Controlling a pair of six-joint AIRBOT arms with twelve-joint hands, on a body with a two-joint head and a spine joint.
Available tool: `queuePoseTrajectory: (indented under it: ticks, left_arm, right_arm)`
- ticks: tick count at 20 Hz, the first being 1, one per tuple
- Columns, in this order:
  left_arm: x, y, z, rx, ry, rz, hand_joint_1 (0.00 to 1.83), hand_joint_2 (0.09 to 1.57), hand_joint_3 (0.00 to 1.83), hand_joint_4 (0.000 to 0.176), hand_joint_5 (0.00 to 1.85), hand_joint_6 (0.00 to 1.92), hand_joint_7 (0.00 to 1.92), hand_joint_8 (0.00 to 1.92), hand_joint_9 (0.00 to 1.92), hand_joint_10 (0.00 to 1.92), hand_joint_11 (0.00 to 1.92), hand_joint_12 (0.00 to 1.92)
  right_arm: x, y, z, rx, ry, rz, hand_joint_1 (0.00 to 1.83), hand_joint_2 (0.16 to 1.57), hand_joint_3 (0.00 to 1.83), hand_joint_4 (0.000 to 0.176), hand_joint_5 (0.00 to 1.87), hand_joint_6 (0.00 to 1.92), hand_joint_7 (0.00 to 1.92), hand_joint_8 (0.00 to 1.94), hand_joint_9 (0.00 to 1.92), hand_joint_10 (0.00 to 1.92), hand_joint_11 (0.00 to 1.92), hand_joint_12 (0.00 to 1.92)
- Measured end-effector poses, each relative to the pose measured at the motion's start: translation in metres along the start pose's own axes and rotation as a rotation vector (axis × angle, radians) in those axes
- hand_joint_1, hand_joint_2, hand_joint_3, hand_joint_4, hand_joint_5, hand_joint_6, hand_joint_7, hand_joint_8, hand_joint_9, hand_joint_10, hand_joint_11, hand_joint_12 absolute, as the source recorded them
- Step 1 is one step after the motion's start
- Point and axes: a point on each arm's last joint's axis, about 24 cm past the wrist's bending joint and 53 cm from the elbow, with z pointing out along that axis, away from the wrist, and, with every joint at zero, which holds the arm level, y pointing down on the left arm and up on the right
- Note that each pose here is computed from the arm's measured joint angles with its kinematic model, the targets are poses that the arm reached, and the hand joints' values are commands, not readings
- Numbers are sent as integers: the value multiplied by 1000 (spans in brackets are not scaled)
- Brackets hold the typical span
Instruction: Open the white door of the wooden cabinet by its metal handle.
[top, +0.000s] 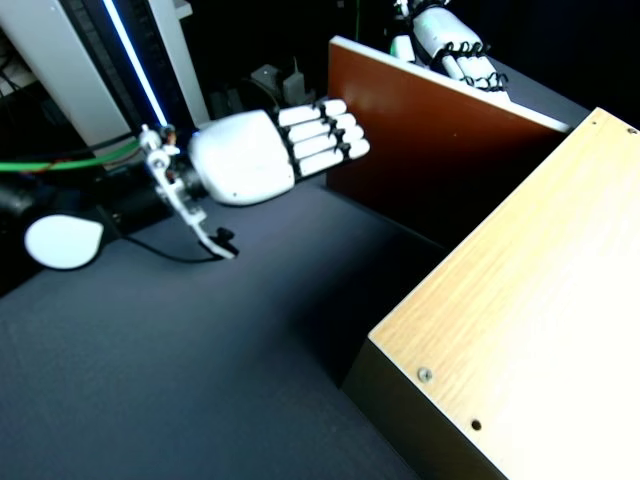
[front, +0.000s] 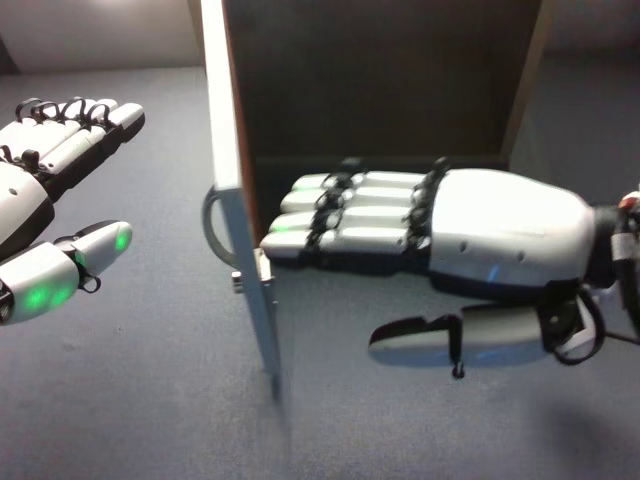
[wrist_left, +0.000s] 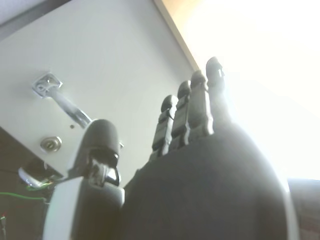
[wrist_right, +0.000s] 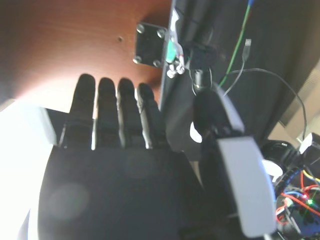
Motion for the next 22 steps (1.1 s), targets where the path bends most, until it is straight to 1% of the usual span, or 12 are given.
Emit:
queuePoseTrajectory:
  ticks: [4, 9, 11, 12, 13, 14, 16, 17, 18, 20, 21, 22]
  left_arm:
    - [-1, 0, 0, 0, -1, 4, 294, 1524, 0, 42, 0, 0, 0, 0, 24, 2, 0, 193]
    - [-5, 4, 1, -11, -14, 8, 284, 1527, 1, 37, 0, 0, 0, 0, 19, 0, 0, 185]
    - [-6, 5, 1, -9, -11, 13, 296, 1523, 0, 43, 0, 0, 0, 0, 25, 2, 0, 195]
    - [-7, 6, 1, -14, -16, 11, 282, 1528, 1, 36, 0, 0, 0, 0, 19, 0, 0, 183]
    - [-7, 7, 1, -15, -17, 12, 282, 1528, 1, 36, 0, 0, 0, 0, 19, 0, 0, 183]
    - [-7, 8, 2, -19, -17, 14, 294, 1524, 0, 42, 0, 0, 0, 0, 24, 2, 0, 193]
    - [-8, 9, 2, -21, -19, 13, 284, 1527, 1, 37, 0, 0, 0, 0, 19, 0, 0, 185]
    - [-7, 9, 2, -20, -17, 13, 294, 1524, 0, 42, 0, 0, 0, 0, 24, 2, 0, 193]
    - [-7, 9, 2, -20, -16, 12, 296, 1523, 0, 43, 0, 0, 0, 0, 25, 2, 0, 195]
    - [-7, 9, 2, -21, -17, 12, 282, 1528, 1, 36, 0, 0, 0, 0, 19, 0, 0, 183]
    - [-7, 9, 2, -22, -19, 11, 294, 1524, 0, 42, 0, 0, 0, 0, 24, 2, 0, 193]
    - [-7, 9, 2, -22, -19, 12, 282, 1528, 1, 36, 0, 0, 0, 0, 19, 0, 0, 183]
  right_arm:
    - [2, 7, 13, -30, 2, 0, 585, 1321, 0, 0, 8, 0, 41, 0, 5, 0, 35, 10]
    - [9, 11, 26, -53, 14, 5, 302, 1429, 10, 0, 0, 0, 0, 0, 0, 0, 0, 0]
    - [9, 19, 34, -81, 9, 5, 157, 1480, 15, 0, 0, 0, 0, 0, 0, 0, 0, 0]
    - [10, 23, 38, -95, 12, 4, 88, 1502, 7, 0, 0, 0, 0, 0, 0, 0, 0, 0]
    - [11, 23, 38, -97, 14, 3, 88, 1502, 7, 0, 0, 0, 0, 0, 0, 0, 0, 0]
    - [13, 24, 40, -101, 18, 6, 296, 1457, 0, 0, 0, 0, 0, 0, 0, 0, 0, 0]
    - [15, 24, 42, -104, 20, 8, 386, 1424, 0, 0, 0, 0, 0, 0, 0, 0, 0, 0]
    - [16, 24, 44, -107, 20, 8, 549, 1369, 0, 0, 5, 2, 0, 0, 0, 0, 0, 0]
    - [16, 26, 46, -113, 19, 7, 273, 1441, 7, 0, 5, 1, 7, 2, 0, 0, 0, 0]
    - [15, 29, 48, -122, 18, 6, 334, 1437, 0, 0, 0, 0, 25, 5, 5, 1, 0, 0]
    - [14, 29, 48, -121, 17, 6, 538, 1344, 0, 0, 41, 4, 78, 8, 32, 4, 35, 13]
    - [13, 28, 48, -116, 15, 8, 336, 1430, 26, 0, 80, 9, 121, 11, 55, 6, 39, 14]
